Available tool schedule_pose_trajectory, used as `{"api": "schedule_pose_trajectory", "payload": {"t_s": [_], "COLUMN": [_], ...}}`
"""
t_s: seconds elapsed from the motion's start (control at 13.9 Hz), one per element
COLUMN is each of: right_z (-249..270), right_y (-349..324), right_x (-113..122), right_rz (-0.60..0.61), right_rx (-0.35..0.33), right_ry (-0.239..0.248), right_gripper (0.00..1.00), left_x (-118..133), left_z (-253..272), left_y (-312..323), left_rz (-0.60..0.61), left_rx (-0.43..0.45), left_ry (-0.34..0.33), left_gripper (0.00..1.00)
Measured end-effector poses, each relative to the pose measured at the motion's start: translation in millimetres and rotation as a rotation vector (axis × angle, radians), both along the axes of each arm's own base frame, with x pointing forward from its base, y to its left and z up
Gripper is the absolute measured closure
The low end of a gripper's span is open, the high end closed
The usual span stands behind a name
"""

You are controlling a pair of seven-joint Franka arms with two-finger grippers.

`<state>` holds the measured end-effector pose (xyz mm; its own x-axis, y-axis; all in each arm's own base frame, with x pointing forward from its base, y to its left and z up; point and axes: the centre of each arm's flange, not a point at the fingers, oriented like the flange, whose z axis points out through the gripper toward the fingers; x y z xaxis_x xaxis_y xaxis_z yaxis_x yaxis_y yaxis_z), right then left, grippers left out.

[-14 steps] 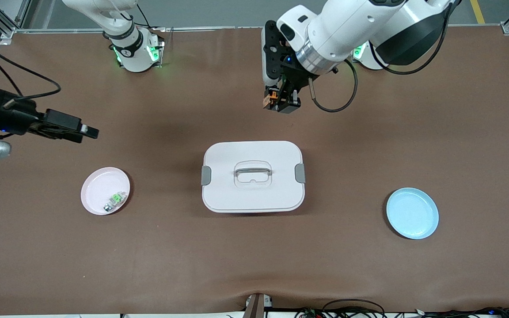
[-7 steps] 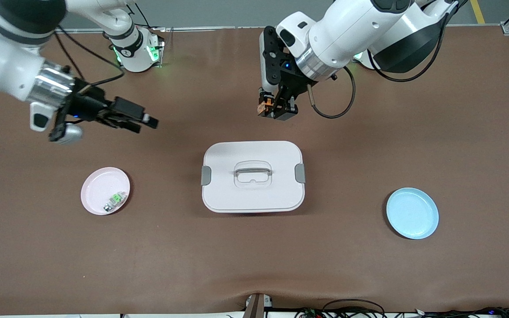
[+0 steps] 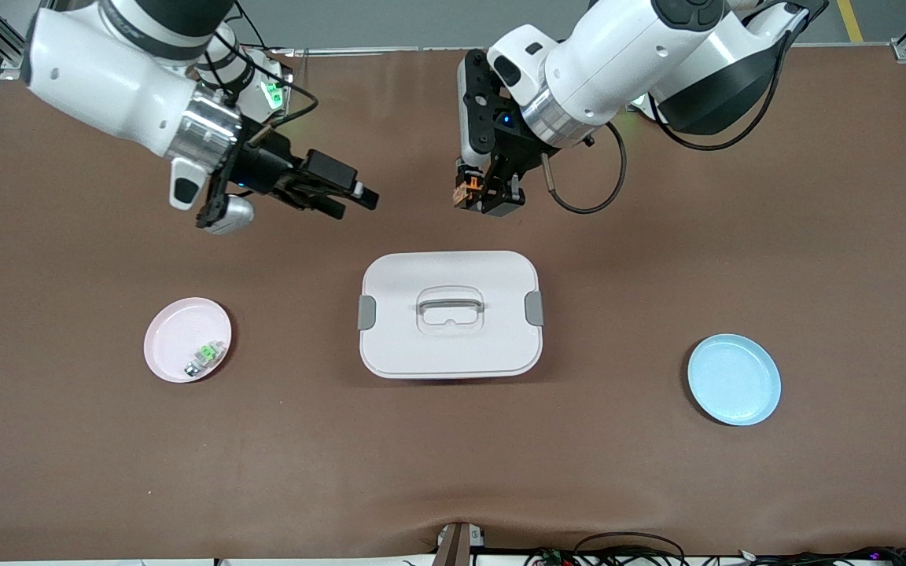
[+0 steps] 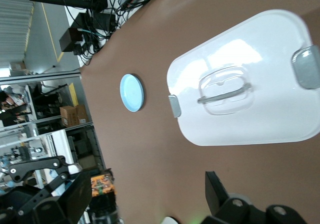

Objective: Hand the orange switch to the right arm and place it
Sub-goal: 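Hold the switch with the left gripper while the right gripper reaches it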

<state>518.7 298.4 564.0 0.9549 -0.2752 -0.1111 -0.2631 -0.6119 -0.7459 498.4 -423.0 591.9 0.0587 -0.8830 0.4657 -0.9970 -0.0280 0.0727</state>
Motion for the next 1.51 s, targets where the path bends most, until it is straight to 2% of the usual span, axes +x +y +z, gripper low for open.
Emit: {"api": "schedule_pose_trajectory", "payload": {"t_s": [0.36,1.01,1.29,1.51], "right_z": [-21,-4,-8,-32], "right_y": [57,101,101,106], "right_x": [-20,-46,-43,-37], "right_rz": [-0.014,0.043,0.09,0.125], "right_rx": [0.009,0.039,0.023,-0.006], "right_ry": [0.011,-0.04,-0.099,-0.109], "right_gripper": [0.0,0.0,0.0,0.0], "left_x": [-7,-3,-2,-2], "left_z": [-3,-15,-18,-17], "left_y": [-10,-15,-14,-15], "left_rz": [-0.002,-0.006,-0.005,-0.005], "left_rx": [0.001,-0.012,-0.009,-0.011], "left_ry": [0.016,0.035,0.038,0.037], "left_gripper": [0.28,0.28,0.28,0.28]}}
